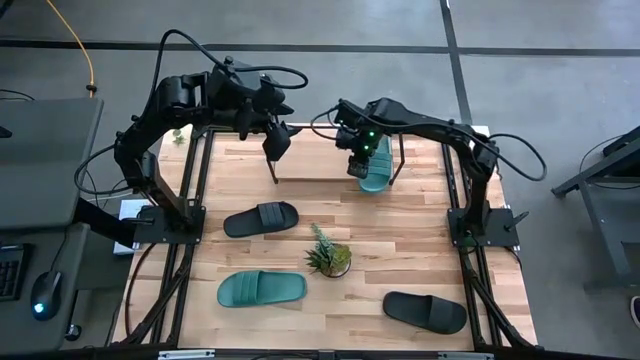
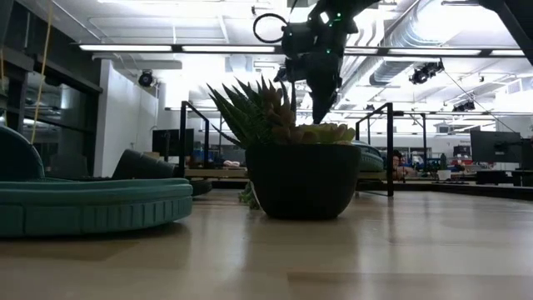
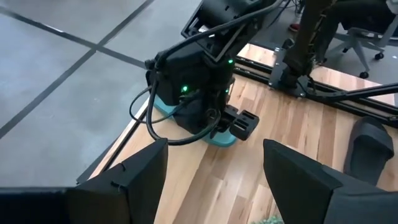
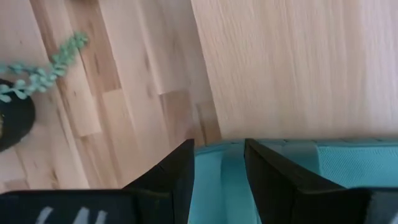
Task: Pick and place slides into the shelf
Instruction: Put the right blue slipper on the shelf
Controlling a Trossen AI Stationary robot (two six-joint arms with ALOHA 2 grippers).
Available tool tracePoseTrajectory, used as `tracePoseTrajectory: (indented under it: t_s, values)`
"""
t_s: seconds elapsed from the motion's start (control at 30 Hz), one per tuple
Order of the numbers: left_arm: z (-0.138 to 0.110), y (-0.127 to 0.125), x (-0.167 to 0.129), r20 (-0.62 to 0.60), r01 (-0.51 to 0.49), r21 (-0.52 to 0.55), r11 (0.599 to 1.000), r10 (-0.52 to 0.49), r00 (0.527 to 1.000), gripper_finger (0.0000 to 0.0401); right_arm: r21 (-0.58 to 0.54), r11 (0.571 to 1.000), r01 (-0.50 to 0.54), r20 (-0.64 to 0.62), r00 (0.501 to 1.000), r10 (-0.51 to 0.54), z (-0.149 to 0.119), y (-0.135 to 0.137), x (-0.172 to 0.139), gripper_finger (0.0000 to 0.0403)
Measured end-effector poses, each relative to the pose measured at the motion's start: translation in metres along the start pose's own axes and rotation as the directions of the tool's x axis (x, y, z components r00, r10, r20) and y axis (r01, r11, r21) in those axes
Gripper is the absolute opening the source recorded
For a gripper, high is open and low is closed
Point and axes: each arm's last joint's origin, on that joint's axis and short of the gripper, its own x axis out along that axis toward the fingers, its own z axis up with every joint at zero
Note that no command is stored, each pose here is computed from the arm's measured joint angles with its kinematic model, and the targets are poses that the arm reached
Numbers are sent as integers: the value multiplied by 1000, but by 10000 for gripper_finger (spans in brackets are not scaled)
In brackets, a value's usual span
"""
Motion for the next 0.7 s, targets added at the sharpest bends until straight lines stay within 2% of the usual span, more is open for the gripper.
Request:
tracePoseTrajectory:
  t_s: [0.2,0.43,0.7]
  values:
    - [0,1,0,6,-42,27,999,42,999,246,-14,1000,-2,-25,1000,2,0,-9,8,131]
    - [0,1,0,5,-43,38,998,43,999,246,19,1000,-11,-79,997,12,-11,-21,21,131]
    - [0,1,0,3,-43,41,998,43,999,246,-5,1000,-2,-161,987,1,-23,-24,33,131]
